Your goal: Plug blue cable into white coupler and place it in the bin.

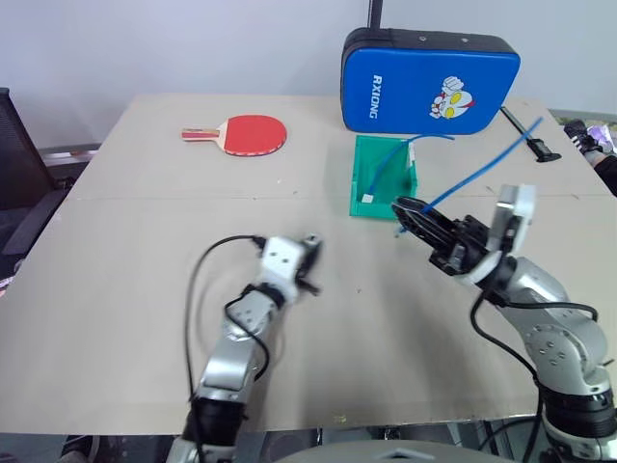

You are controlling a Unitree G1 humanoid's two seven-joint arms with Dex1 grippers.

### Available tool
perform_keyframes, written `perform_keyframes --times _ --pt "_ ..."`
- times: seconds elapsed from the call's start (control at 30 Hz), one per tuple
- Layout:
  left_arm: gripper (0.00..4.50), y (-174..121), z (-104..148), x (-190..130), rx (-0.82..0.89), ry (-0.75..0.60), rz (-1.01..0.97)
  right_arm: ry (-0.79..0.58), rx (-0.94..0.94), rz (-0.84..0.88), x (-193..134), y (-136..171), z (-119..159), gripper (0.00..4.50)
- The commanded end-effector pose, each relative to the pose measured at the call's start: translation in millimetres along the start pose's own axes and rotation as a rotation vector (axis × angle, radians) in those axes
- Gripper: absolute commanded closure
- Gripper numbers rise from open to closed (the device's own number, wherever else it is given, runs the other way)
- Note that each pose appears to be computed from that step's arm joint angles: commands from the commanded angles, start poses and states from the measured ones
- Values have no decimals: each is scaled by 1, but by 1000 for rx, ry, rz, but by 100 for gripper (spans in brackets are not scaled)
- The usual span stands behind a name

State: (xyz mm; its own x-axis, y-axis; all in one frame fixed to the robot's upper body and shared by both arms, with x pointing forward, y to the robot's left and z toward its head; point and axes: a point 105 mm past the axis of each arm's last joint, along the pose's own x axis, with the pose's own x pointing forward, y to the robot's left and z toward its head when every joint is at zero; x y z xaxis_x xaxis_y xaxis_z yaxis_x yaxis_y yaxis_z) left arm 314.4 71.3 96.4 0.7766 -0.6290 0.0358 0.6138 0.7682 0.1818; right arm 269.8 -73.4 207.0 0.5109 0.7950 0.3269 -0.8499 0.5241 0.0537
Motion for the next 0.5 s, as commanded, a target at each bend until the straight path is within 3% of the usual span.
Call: perform_keyframes --times 0.03,0.27,0.5 --pt "416 -10 23 13 20 -93 -82 -14 -112 -3 17 3 2 450" --pt "416 -24 41 18 104 -174 -111 -4 -308 -48 46 -1 -12 450" --pt "416 -19 46 16 127 -202 -87 -7 -345 -78 52 -9 -19 450"
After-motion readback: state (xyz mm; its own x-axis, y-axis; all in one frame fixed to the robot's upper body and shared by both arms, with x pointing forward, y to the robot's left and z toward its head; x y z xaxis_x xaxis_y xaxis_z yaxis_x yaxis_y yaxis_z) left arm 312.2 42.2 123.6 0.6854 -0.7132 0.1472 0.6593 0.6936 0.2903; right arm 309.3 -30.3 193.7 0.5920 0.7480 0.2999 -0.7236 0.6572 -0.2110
